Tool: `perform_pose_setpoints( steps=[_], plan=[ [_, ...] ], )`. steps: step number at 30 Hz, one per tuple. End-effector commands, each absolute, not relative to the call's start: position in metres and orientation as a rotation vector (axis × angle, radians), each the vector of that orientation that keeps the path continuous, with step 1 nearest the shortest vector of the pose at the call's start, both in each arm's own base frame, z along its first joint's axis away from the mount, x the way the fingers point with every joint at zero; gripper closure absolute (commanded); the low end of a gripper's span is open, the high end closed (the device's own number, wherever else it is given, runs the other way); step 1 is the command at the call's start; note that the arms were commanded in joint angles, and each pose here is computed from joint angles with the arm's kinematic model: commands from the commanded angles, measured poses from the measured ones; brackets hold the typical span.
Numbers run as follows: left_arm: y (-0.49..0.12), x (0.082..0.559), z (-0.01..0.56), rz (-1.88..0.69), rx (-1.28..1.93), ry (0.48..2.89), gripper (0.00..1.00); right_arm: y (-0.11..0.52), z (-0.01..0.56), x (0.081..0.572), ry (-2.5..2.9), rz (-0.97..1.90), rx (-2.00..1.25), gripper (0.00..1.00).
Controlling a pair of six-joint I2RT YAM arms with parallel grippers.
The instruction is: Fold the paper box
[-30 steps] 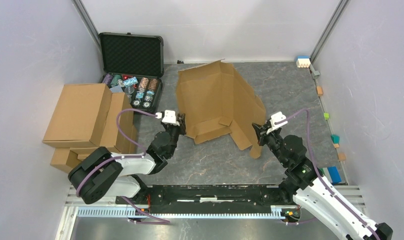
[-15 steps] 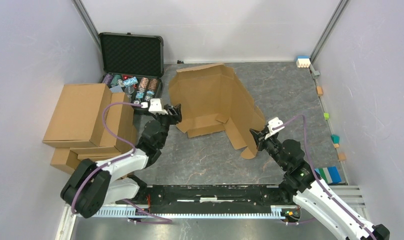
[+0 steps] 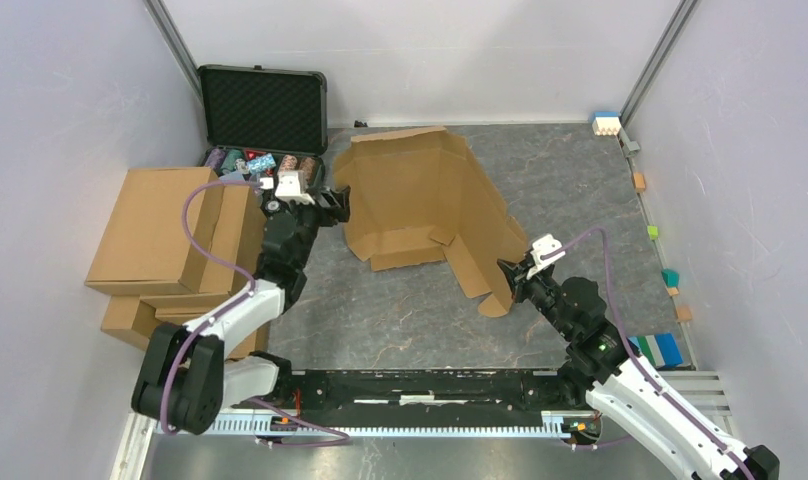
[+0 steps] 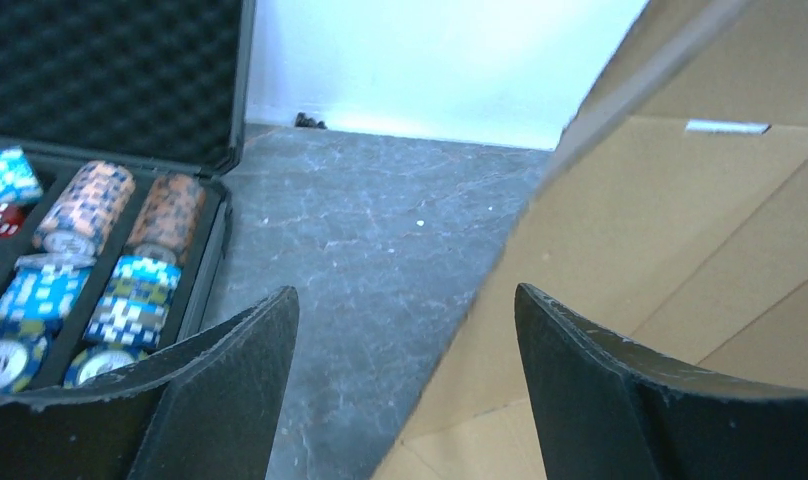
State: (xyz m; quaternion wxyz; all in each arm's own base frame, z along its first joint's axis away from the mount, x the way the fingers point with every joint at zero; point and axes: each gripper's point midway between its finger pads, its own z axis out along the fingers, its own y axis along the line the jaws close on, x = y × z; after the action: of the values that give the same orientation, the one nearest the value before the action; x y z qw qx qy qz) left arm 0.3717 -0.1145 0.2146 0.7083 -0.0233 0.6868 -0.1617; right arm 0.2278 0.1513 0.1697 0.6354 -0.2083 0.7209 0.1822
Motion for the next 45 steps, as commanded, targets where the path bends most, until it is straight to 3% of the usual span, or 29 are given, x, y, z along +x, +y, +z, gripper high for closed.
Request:
perform_pose_setpoints(
  steps=[1, 4, 6, 10, 11, 17, 26, 30, 33, 45],
  plan=[
    [-0.147, 0.388, 0.254, -0.556, 0.116, 1.443, 0.15, 0.156, 0.169, 0.225, 1.665, 0.426, -0.521, 1.00],
    [-0.153, 0.397, 0.259, -0.568, 0.136, 1.435, 0.20, 0.157, 0.169, 0.225, 1.666, 0.430, -0.531, 1.00],
    [-0.157, 0.400, 0.262, -0.584, 0.146, 1.427, 0.29, 0.158, 0.170, 0.224, 1.663, 0.434, -0.533, 1.00],
    [-0.165, 0.404, 0.257, -0.612, 0.166, 1.470, 0.76, 0.160, 0.172, 0.224, 1.659, 0.447, -0.529, 1.00],
    [-0.166, 0.404, 0.256, -0.613, 0.165, 1.480, 0.81, 0.161, 0.173, 0.224, 1.656, 0.457, -0.525, 1.00],
    [-0.165, 0.393, 0.247, -0.584, 0.066, 1.509, 0.98, 0.181, 0.175, 0.215, 1.646, 0.593, -0.561, 1.00],
    [-0.166, 0.386, 0.238, -0.538, -0.137, 1.547, 0.96, 0.193, 0.185, 0.208, 1.630, 0.686, -0.567, 1.00],
    [-0.168, 0.384, 0.221, -0.523, -0.117, 1.602, 0.62, 0.185, 0.183, 0.213, 1.655, 0.622, -0.558, 1.00],
    [-0.161, 0.382, 0.205, -0.476, -0.110, 1.641, 0.49, 0.183, 0.183, 0.215, 1.656, 0.604, -0.561, 1.00],
    [-0.140, 0.404, 0.156, -0.421, -0.116, 1.778, 0.46, 0.183, 0.187, 0.215, 1.655, 0.593, -0.577, 1.00]
  ],
)
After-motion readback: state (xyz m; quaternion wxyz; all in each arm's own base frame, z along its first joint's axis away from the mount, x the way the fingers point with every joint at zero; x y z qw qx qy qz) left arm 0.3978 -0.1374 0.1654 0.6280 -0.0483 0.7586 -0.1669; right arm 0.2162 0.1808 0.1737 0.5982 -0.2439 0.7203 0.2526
